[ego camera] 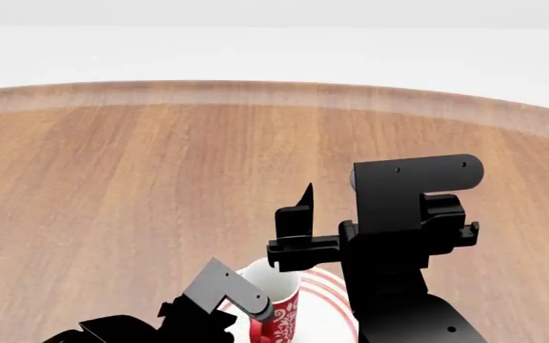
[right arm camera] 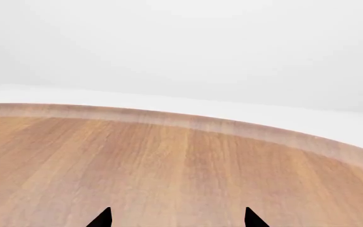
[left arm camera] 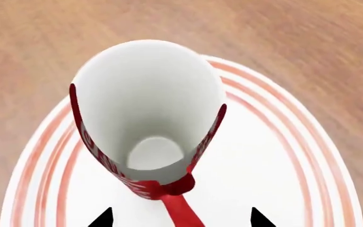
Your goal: Pick up the red mug and put it on the plate
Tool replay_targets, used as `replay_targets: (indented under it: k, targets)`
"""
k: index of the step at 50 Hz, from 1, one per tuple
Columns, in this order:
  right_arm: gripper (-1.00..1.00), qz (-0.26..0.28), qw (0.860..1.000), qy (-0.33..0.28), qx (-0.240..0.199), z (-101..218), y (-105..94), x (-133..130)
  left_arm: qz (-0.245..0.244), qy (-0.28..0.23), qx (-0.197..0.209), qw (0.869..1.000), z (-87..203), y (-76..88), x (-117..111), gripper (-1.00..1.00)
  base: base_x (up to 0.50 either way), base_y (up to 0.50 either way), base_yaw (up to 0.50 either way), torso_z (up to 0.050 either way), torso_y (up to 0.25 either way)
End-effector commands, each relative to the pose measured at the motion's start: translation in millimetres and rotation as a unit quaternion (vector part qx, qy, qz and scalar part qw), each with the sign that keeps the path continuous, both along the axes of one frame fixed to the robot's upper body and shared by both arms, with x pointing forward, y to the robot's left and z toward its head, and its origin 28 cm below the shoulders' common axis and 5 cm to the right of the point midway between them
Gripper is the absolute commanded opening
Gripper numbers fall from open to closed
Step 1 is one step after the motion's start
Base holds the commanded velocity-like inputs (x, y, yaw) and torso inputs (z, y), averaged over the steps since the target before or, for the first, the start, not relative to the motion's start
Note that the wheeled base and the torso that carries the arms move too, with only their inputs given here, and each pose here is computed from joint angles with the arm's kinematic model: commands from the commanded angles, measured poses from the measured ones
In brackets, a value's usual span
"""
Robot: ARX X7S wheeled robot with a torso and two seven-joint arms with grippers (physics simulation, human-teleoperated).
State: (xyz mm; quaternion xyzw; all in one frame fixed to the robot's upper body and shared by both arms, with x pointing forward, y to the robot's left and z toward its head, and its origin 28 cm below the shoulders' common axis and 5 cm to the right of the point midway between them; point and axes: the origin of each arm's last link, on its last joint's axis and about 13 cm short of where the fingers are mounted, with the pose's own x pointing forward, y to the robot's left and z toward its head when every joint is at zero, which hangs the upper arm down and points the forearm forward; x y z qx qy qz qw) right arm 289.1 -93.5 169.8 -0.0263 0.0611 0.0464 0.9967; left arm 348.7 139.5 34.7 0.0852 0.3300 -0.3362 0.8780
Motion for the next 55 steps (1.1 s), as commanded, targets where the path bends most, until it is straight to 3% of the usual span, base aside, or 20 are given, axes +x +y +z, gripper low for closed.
replay_targets:
  k: [1, 11, 14, 23, 28, 36, 43, 44, 47, 54, 55]
  targets:
    - [1.00, 0.000, 1.000, 0.001, 0.001, -0.8, -0.4, 0.6, -0.002, 0.005, 0.003, 1.000, -0.1, -0.3, -0.6, 1.00, 0.00, 0.00, 0.00, 0.000, 0.000]
    - [1.00, 0.001, 1.000, 0.003, 0.000, -2.8, 0.4, 1.1, 0.036, -0.004, 0.028, 0.999, -0.3, -5.8, -4.3, 1.00, 0.00, 0.00, 0.00, 0.000, 0.000]
    - [1.00, 0.002, 1.000, 0.003, -0.001, -3.5, 1.1, 0.8, 0.031, -0.012, 0.014, 0.999, 8.0, -4.3, -13.7, 1.00, 0.00, 0.00, 0.00, 0.000, 0.000]
    - [1.00, 0.001, 1.000, 0.004, -0.002, -3.9, -0.3, -0.1, 0.015, -0.038, -0.028, 0.999, 40.5, 11.9, -49.9, 1.00, 0.00, 0.00, 0.00, 0.000, 0.000]
    - [1.00, 0.001, 1.000, 0.005, -0.002, -4.3, 0.1, -0.2, 0.013, -0.047, -0.029, 0.998, 50.9, 20.0, -66.8, 1.00, 0.00, 0.00, 0.00, 0.000, 0.000]
    - [1.00, 0.003, 1.000, 0.005, -0.001, -5.0, 0.5, -0.2, 0.049, -0.088, -0.058, 0.993, 73.2, 42.5, -85.5, 1.00, 0.00, 0.00, 0.00, 0.000, 0.000]
    - [1.00, 0.004, 1.000, 0.005, -0.001, -5.3, 0.2, -0.3, 0.143, -0.138, -0.091, 0.976, 86.8, 53.9, -79.2, 1.00, 0.00, 0.00, 0.00, 0.000, 0.000]
    - [1.00, 0.005, 1.000, 0.004, 0.000, -4.9, 0.1, -0.3, 0.166, -0.159, -0.072, 0.971, 86.6, 55.2, -76.5, 1.00, 0.00, 0.00, 0.00, 0.000, 0.000]
    - [1.00, 0.005, 1.000, 0.004, 0.000, -4.9, 0.4, -0.2, 0.211, -0.189, -0.076, 0.956, 87.4, 56.7, -71.0, 1.00, 0.00, 0.00, 0.00, 0.000, 0.000]
    - [1.00, 0.007, 1.000, 0.004, 0.000, -5.7, 0.5, 0.4, 0.259, -0.231, -0.083, 0.934, 91.6, 58.2, -65.5, 1.00, 0.00, 0.00, 0.00, 0.000, 0.000]
    - [1.00, 0.007, 1.000, 0.004, 0.000, -5.7, 0.5, 0.4, 0.270, -0.260, -0.074, 0.924, 92.8, 58.6, -63.8, 1.00, 0.00, 0.00, 0.00, 0.000, 0.000]
